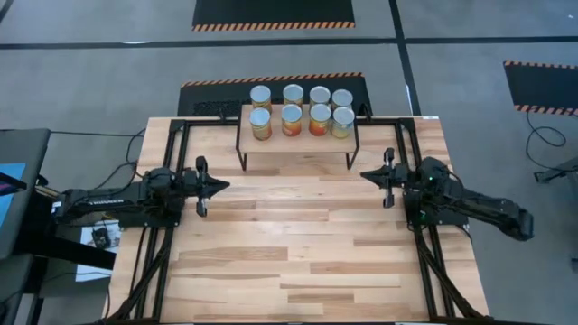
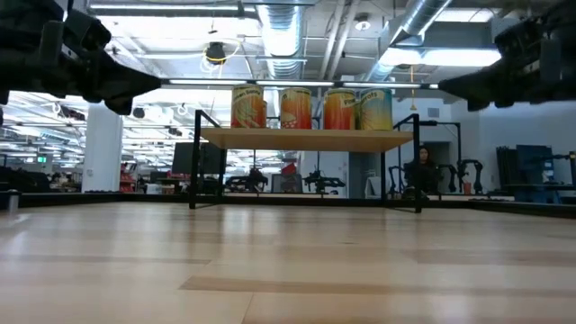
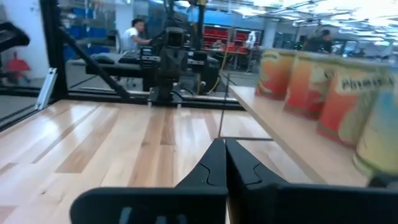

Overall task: Pick and place cans onto a shelf
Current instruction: Return to Home Position

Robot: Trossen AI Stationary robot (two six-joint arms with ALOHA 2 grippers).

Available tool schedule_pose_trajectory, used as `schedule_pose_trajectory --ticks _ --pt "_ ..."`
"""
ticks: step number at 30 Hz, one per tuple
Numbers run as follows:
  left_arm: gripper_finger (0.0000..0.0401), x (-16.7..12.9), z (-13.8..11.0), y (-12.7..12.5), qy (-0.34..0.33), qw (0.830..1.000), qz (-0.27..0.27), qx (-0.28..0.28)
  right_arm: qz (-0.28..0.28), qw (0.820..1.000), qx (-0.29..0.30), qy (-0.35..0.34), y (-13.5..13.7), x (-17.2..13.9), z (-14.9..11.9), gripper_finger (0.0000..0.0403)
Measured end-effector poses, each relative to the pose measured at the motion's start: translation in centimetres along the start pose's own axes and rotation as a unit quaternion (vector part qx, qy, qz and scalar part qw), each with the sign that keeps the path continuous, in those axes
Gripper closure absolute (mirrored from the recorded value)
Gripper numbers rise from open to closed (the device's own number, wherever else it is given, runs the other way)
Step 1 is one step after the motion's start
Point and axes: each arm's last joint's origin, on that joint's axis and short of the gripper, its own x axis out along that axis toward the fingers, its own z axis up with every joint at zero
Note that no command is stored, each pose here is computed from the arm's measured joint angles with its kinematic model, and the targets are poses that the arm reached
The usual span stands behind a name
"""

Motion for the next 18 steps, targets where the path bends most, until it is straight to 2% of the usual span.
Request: schedule_pose_trajectory --ticks 2,9,15,18 --pt "0.0401 -0.3 -0.1 0.1 0.005 1.0 0.012 0.002 -0.009 1.0 0.01 0.004 0.0 -0.3 -0.9 0.0398" --pt "0.0401 -1.3 0.2 0.1 -0.028 0.999 0.022 -0.007 -0.038 0.998 0.039 -0.016 -0.3 -0.9 -0.6 0.0399" --pt "0.0401 -1.2 0.1 0.2 -0.019 0.998 0.04 -0.036 -0.158 0.984 0.085 -0.021 -0.5 -0.9 -0.6 0.04" --pt "0.0401 -1.3 0.2 0.2 -0.029 0.998 0.042 -0.039 -0.167 0.983 0.074 -0.025 -0.1 -0.8 -0.4 0.04"
